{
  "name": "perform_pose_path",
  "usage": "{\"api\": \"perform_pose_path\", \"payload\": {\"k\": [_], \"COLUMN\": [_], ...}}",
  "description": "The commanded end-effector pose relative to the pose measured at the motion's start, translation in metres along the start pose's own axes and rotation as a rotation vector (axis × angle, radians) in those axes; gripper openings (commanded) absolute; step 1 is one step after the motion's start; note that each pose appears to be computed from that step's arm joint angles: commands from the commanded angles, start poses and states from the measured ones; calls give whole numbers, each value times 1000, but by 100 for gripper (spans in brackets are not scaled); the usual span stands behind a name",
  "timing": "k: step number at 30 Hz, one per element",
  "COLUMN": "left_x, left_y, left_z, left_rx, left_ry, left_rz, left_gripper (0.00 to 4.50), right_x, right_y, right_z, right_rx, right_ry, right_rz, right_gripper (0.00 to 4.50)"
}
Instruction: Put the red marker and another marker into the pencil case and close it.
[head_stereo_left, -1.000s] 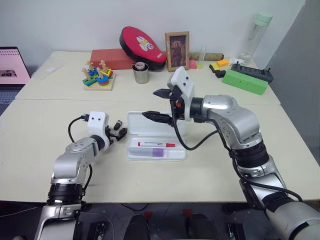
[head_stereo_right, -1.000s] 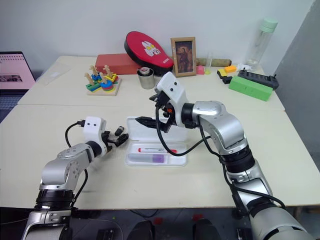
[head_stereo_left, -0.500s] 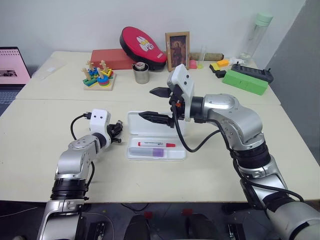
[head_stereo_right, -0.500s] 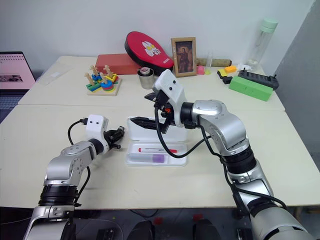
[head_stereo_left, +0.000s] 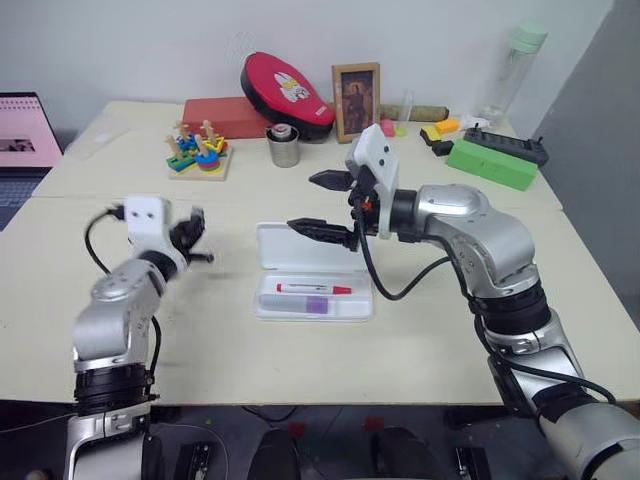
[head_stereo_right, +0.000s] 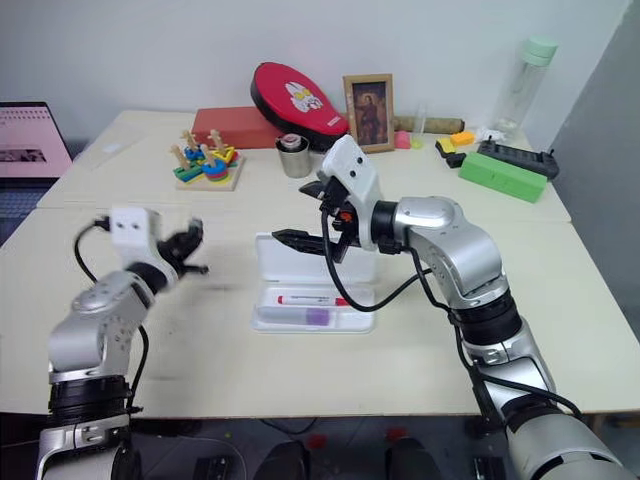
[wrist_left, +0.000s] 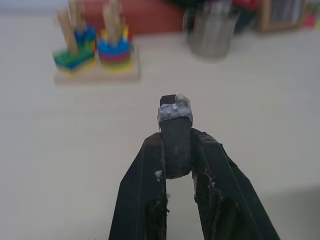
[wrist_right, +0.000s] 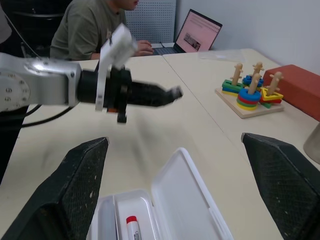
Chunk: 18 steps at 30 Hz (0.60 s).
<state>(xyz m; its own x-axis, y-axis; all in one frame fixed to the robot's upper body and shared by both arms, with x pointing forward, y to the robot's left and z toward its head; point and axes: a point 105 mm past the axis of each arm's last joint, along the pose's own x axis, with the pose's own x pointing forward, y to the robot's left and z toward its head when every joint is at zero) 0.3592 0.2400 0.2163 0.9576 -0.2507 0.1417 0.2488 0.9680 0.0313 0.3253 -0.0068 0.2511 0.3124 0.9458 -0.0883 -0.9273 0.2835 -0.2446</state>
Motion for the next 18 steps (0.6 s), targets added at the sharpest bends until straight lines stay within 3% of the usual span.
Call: {"api": "perform_pose_path", "payload": {"k": [1,7,13,18], "left_x": [-5,-16,-18,-20], "left_y": [-85,-149,-165,-172], "left_z": [31,-14,-44,-70], "left_rx": [-14,74,146,235], "left_ry": [-84,129,250,352], "left_rz": [-461,-875,-1045,-1138], "left_gripper": [41,41,41,41], "right_x": [-43,-84,-95,-99], "right_y": [-9,10,23,25], "right_z": [9,-27,-53,-59], "right_rx": [-44,7,23,34], "right_ry": [-3,161,278,299], "right_rz": [-11,32,2,-53], "right_gripper": [450,450,450,450]}}
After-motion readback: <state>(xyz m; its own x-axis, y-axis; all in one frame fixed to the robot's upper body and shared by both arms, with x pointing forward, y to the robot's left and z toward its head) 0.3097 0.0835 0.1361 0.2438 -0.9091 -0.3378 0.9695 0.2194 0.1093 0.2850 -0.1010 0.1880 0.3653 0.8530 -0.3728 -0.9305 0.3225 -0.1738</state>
